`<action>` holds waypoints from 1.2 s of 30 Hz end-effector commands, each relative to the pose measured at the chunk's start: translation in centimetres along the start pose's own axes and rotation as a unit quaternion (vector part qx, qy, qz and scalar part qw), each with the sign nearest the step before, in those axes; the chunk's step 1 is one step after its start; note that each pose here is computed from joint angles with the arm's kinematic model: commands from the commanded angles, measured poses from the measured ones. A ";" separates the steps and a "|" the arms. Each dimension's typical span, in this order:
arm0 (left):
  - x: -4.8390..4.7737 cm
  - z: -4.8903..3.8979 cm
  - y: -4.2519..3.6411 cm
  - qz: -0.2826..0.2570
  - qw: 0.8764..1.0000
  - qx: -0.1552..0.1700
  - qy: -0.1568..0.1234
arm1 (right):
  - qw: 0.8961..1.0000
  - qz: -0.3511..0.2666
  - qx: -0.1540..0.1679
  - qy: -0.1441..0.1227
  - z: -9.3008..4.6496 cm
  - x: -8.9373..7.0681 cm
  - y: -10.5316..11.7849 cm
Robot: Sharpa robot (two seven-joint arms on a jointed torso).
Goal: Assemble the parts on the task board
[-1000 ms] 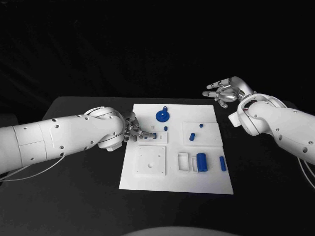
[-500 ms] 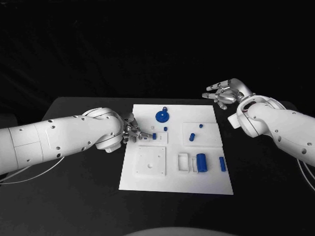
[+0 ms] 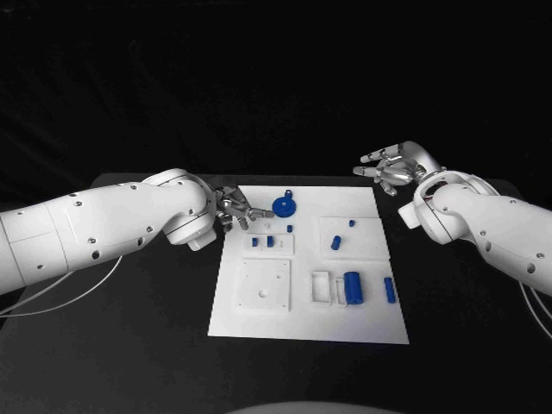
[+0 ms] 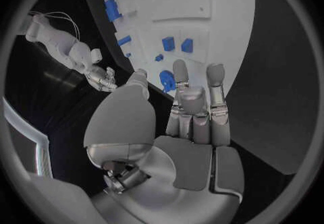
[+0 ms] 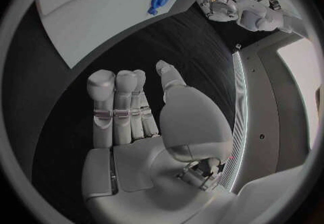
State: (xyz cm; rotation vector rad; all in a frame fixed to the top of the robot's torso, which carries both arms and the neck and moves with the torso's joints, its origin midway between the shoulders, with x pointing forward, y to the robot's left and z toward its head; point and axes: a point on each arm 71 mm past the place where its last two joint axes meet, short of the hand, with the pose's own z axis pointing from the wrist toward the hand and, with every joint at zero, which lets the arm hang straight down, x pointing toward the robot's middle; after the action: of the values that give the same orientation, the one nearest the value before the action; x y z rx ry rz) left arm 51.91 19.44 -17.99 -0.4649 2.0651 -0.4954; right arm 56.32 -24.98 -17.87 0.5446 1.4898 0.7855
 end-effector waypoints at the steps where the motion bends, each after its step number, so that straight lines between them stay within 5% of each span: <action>1: -0.42 0.01 -0.55 -0.027 0.999 0.018 -0.003 | 1.000 0.003 -0.003 0.006 0.0 0.1 0.1; 8: -1.24 0.56 -1.69 0.008 0.998 0.059 -0.034 | 1.000 0.004 -0.004 0.005 0.0 0.1 0.0; 13: -1.24 1.02 -3.29 0.042 0.987 0.140 -0.062 | 1.000 0.006 -0.007 0.003 0.0 0.1 0.1; 15: -0.89 1.13 -4.28 0.075 0.975 0.195 -0.077 | 1.000 0.007 -0.009 0.001 0.0 0.0 0.1; 19: 0.06 1.33 -5.41 0.136 0.953 0.255 -0.088 | 1.000 0.008 -0.012 -0.002 0.0 0.0 0.2; 28: 2.41 2.18 -6.14 0.241 0.921 0.295 -0.078 | 1.000 0.013 -0.021 -0.009 0.0 0.0 0.4; 36: 3.82 2.88 -6.44 0.288 0.907 0.300 -0.064 | 0.999 0.016 -0.027 -0.011 0.0 0.1 0.6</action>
State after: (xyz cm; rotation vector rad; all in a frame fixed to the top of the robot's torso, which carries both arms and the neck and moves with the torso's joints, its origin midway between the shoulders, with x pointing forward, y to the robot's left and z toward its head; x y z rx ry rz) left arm 53.58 12.07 -18.75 0.3473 1.7168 -0.6783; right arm 56.29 -24.74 -17.64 0.5467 1.4574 0.8205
